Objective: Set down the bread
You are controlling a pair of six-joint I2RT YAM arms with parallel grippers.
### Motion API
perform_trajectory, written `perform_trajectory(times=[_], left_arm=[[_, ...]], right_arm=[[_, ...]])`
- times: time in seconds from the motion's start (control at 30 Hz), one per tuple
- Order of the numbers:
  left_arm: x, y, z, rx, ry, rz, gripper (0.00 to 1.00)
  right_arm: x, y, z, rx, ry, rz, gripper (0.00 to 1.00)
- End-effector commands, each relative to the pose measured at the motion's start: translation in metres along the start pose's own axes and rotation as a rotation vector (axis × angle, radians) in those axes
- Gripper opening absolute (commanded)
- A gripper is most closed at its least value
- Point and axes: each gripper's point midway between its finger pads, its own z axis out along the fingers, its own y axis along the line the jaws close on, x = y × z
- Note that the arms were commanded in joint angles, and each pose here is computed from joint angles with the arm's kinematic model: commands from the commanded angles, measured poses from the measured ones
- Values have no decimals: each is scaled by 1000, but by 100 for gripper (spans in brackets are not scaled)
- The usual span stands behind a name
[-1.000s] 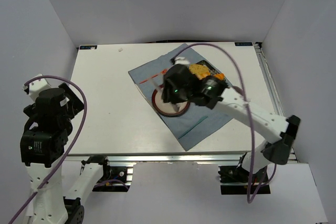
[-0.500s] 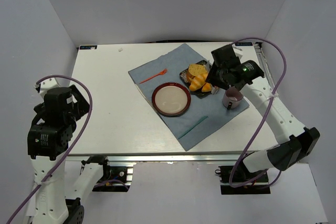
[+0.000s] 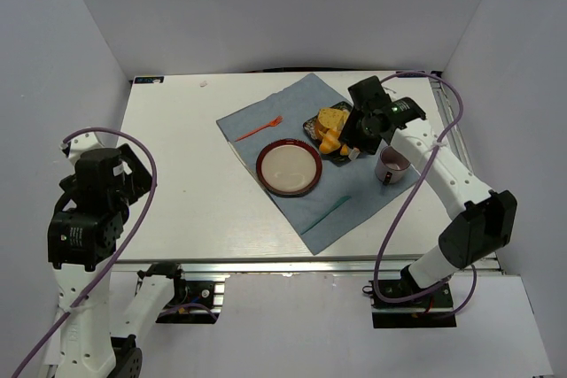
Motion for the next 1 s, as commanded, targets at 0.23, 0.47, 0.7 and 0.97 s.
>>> perform_trajectory(times=[0.23,0.47,0.7,0.97], left_arm=[[-2,-5,4,14,-2,9,98],[-1,-6,7,7,0,14,98],[-2,-6,9,2,2,24,98],[-3,-6,11,-6,0,30,98]], right_arm=[[-21,12,13,-47,-39,-5,53],[-22,12,27,-32,-24,-28,54],[-23,9,39,-14,-12,-56,52],[-26,12,33,-40,-20,-39,38]])
